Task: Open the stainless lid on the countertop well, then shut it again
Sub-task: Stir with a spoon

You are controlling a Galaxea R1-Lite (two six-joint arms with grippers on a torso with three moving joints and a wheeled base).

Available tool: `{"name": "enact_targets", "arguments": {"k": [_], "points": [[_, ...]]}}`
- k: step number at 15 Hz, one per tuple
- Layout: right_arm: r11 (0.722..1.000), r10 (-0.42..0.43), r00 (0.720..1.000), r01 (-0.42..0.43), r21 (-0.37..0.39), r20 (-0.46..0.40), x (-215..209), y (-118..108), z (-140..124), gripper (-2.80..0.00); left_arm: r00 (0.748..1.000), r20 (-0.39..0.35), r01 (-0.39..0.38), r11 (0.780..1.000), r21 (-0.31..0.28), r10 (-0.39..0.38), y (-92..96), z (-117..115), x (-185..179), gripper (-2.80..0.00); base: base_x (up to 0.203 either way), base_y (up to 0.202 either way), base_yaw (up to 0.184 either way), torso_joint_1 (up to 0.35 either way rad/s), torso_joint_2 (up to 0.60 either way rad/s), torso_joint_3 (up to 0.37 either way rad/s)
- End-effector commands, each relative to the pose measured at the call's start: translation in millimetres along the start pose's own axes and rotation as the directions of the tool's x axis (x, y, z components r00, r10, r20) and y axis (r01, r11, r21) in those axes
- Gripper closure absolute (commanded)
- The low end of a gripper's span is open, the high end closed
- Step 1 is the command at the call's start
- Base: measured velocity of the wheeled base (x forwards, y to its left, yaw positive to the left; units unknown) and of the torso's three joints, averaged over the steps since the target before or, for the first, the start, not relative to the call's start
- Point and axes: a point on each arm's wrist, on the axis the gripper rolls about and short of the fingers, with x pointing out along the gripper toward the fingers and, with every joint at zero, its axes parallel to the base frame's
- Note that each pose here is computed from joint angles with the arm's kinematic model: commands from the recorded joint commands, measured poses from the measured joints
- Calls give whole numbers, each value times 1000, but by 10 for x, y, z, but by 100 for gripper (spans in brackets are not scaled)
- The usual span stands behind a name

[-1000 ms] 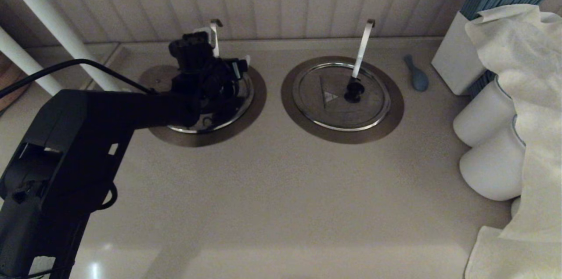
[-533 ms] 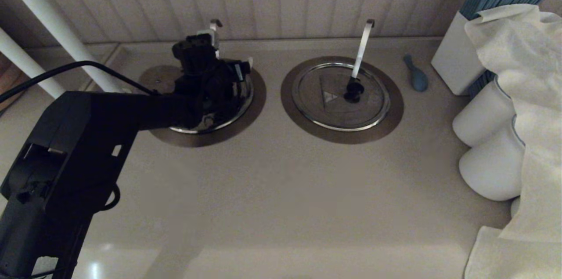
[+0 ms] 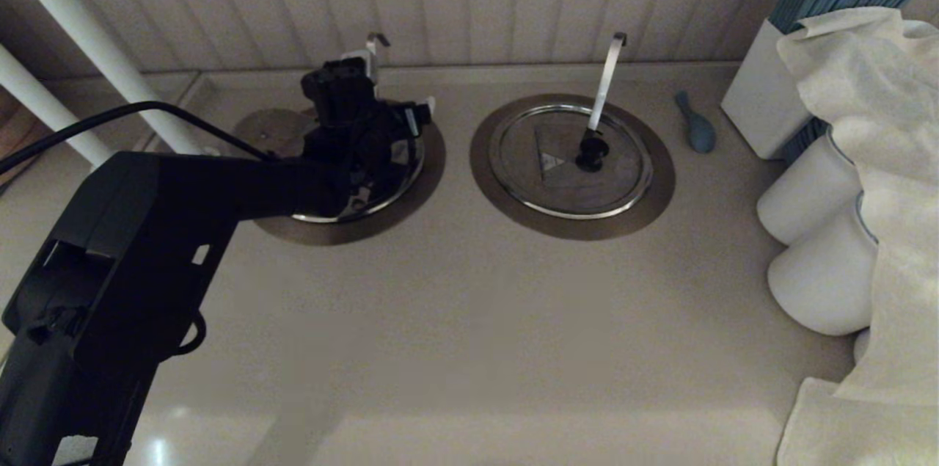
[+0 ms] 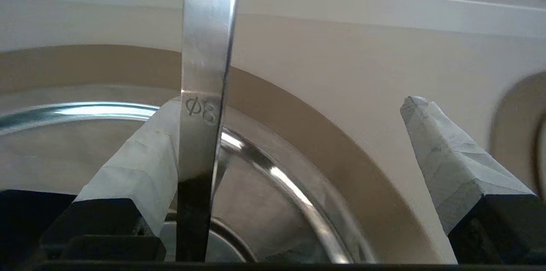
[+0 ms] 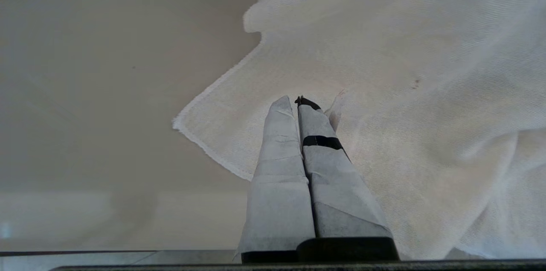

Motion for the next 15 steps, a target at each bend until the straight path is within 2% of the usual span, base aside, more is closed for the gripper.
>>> {"name": "enact_targets", "arguments": {"k": [1,8,11,12,15], "points": [[1000,0,1000,0,0,0,0,0,0,0,1000,-2,6,1000,-2,-6,-35,11,-24,-280,0,0,0,0,0,0],[1000,0,1000,0,0,0,0,0,0,0,999,-25,33,999,-5,-33,-150,59,-144,-280,0,0,0,0,0,0],[1000,0,1000,0,0,0,0,0,0,0,1000,1,25,1000,-8,-25,-119,190,-177,-280,0,0,0,0,0,0],[1000,1,1000,-1,0,0,0,0,0,0,1000,20,13,1000,-9,-13,-56,294,-202,-280,0,0,0,0,0,0],[1000,2,1000,-2,0,0,0,0,0,0,1000,18,6,1000,-7,-6,-33,292,-199,-280,0,0,0,0,0,0]]}}
